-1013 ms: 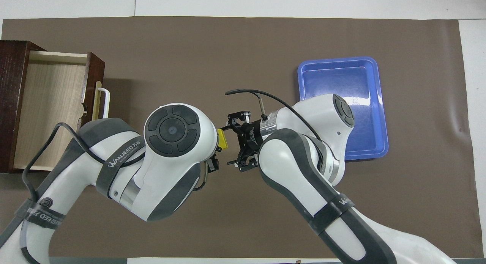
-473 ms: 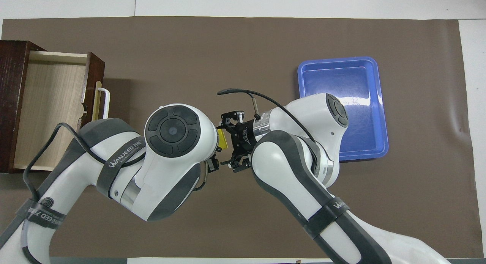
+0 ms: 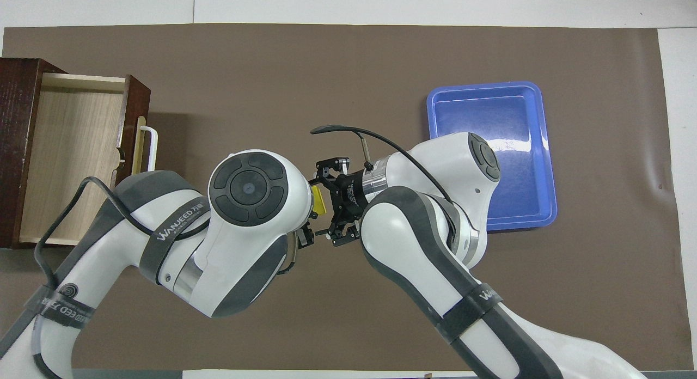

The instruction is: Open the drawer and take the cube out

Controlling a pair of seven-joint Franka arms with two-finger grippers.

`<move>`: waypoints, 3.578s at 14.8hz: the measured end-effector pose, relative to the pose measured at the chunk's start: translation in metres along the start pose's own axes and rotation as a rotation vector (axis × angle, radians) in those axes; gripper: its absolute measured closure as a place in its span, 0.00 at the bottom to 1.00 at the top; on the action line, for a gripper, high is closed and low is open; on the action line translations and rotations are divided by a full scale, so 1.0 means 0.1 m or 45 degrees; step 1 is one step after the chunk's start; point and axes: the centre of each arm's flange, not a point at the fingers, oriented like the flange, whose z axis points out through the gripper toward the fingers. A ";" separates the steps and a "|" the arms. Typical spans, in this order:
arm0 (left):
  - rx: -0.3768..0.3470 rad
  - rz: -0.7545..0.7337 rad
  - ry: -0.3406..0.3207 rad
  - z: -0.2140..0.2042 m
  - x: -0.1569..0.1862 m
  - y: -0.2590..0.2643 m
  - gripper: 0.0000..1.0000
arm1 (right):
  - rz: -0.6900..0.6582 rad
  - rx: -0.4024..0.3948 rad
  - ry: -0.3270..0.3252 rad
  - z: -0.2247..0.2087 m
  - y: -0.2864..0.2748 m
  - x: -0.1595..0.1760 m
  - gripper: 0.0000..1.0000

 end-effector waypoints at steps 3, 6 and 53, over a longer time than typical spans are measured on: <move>0.002 0.010 0.002 0.00 0.00 -0.01 0.44 | 0.004 0.015 0.001 -0.02 -0.02 0.00 0.29; -0.005 0.042 0.004 0.00 0.00 -0.02 0.44 | 0.001 0.025 0.003 -0.04 -0.04 -0.01 0.44; 0.093 1.581 0.048 -0.95 3.11 1.92 0.00 | 0.086 0.160 0.196 -1.78 -0.01 3.51 0.00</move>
